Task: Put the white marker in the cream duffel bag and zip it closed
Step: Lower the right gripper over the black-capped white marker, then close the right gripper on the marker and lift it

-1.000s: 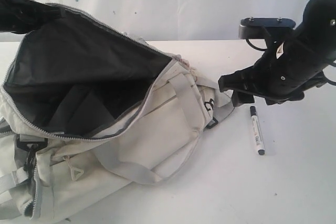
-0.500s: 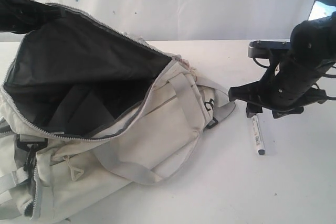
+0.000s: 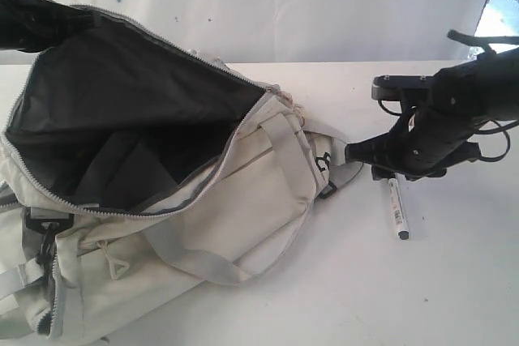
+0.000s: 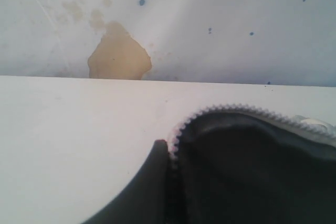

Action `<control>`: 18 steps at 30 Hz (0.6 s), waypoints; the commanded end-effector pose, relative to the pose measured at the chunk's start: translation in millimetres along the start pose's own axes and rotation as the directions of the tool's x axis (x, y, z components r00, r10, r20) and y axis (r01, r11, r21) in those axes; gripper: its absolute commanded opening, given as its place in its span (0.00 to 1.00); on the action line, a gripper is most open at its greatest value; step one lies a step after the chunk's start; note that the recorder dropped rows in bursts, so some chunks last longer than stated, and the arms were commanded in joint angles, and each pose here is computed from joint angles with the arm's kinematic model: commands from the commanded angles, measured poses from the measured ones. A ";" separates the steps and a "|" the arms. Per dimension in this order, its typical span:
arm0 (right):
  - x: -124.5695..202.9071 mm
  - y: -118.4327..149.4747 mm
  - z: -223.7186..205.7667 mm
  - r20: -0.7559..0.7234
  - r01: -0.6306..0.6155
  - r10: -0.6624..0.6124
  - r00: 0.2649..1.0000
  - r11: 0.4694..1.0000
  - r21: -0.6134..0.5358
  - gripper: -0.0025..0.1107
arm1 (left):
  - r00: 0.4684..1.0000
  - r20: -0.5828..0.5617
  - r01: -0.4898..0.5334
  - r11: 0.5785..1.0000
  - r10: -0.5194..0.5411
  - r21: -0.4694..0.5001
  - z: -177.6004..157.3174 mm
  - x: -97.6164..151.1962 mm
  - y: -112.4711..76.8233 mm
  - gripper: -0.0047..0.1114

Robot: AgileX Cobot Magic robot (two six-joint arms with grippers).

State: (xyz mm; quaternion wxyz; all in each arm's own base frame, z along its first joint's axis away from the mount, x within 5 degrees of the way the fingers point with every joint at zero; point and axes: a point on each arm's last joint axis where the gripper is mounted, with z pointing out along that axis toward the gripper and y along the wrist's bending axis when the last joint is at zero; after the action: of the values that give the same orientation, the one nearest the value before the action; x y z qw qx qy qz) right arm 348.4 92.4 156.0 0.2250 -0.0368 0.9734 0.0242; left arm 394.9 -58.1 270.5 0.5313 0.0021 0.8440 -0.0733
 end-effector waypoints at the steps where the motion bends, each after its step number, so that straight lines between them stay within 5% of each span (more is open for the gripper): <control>1: 4.4 -3.0 12.8 -0.026 0.008 -0.007 1.000 1.000 0.013 0.43 | 1.000 0.014 0.017 1.000 -0.017 -0.015 -0.3 -3.2 2.7 0.04; 13: 14.2 -4.1 30.1 -0.099 0.012 -0.009 0.995 1.000 0.029 0.43 | 1.000 0.014 0.017 1.000 -0.017 -0.015 -0.3 -3.2 2.7 0.04; 18: 15.4 -4.3 31.6 -0.109 0.013 -0.009 0.994 0.999 0.031 0.29 | 1.000 0.014 0.017 1.000 -0.017 -0.015 -0.3 -3.2 2.7 0.04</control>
State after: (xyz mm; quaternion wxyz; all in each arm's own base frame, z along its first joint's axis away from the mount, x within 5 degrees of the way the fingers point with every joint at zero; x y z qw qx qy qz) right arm 349.9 92.5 124.7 0.1840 -0.0417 0.9820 0.0121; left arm 394.9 -58.1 270.5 0.5313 0.0021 0.8440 -0.0733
